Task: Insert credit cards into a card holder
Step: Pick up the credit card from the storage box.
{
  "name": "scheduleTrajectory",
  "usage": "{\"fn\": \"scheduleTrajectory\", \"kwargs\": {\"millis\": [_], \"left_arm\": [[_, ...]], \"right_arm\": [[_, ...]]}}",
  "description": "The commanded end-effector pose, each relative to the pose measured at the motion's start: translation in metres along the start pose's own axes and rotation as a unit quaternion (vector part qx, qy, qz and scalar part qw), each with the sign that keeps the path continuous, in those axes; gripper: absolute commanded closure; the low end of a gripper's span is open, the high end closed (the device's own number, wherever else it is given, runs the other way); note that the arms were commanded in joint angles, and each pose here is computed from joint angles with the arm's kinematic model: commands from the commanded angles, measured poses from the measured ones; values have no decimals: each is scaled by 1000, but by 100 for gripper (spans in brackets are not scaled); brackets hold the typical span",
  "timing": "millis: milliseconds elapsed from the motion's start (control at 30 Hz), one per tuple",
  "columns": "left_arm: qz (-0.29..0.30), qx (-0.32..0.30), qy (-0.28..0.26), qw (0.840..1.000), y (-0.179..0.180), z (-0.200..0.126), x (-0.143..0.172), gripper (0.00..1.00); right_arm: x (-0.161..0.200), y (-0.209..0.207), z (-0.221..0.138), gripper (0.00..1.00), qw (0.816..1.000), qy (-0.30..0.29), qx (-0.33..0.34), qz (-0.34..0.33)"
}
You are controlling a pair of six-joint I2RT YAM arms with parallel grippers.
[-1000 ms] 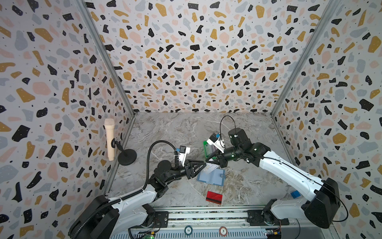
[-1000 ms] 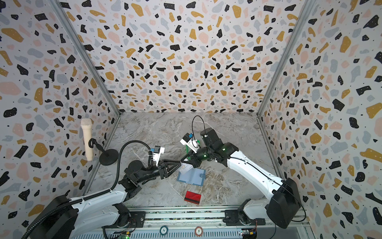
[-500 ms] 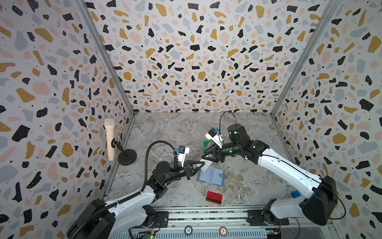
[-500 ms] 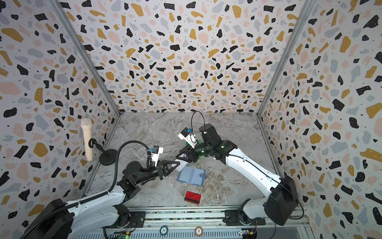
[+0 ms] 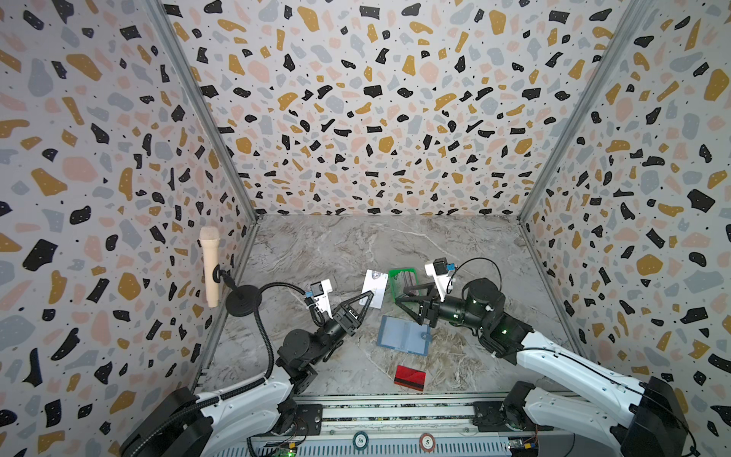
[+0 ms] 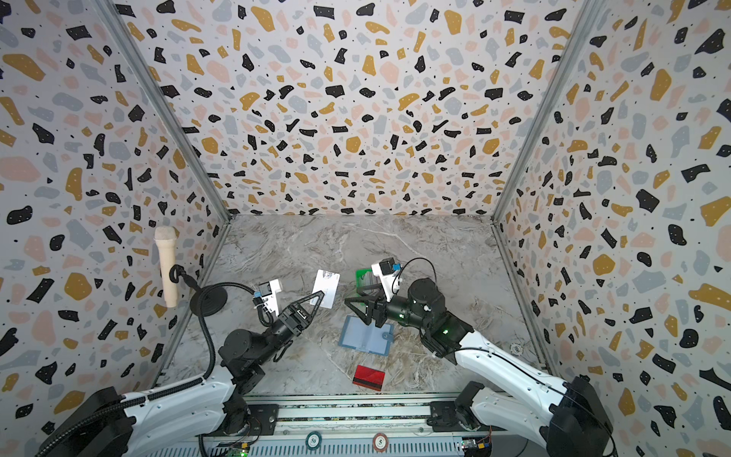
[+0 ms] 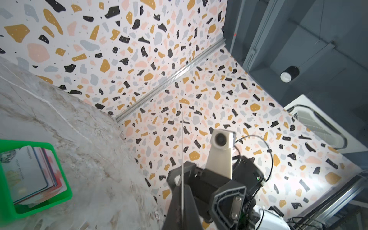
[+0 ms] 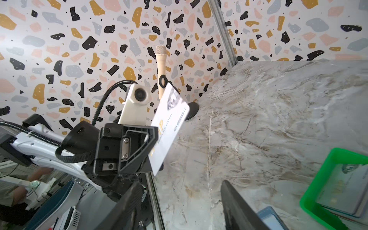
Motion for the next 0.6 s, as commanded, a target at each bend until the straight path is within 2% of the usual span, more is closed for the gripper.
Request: {"fn": "scheduleTrajectory", "kwargs": {"millis": [0, 167, 400, 567], "left_arm": [[-17, 51, -51, 997, -25, 1, -13, 100], [-29, 54, -45, 997, -24, 2, -9, 100], [-30, 65, -29, 997, -28, 6, -4, 100], [-31, 62, -20, 997, -27, 7, 0, 100]], "right_arm": [[-44, 19, -4, 36, 994, -105, -33, -5], [-48, 24, 6, 36, 993, -106, -51, -4], [-49, 12, 25, 43, 995, -90, -33, 21], [-56, 15, 34, 48, 994, -94, -54, 24]]}}
Point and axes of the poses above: each gripper's point midway between its finger pads, its own z axis out along the fingers, its own y axis along the line the jaws close on, x = y × z, the point moved 4 cm from there along -z, back along the fingers, and after that the axes turned 14 degrees about -z, right-handed, at the moved point
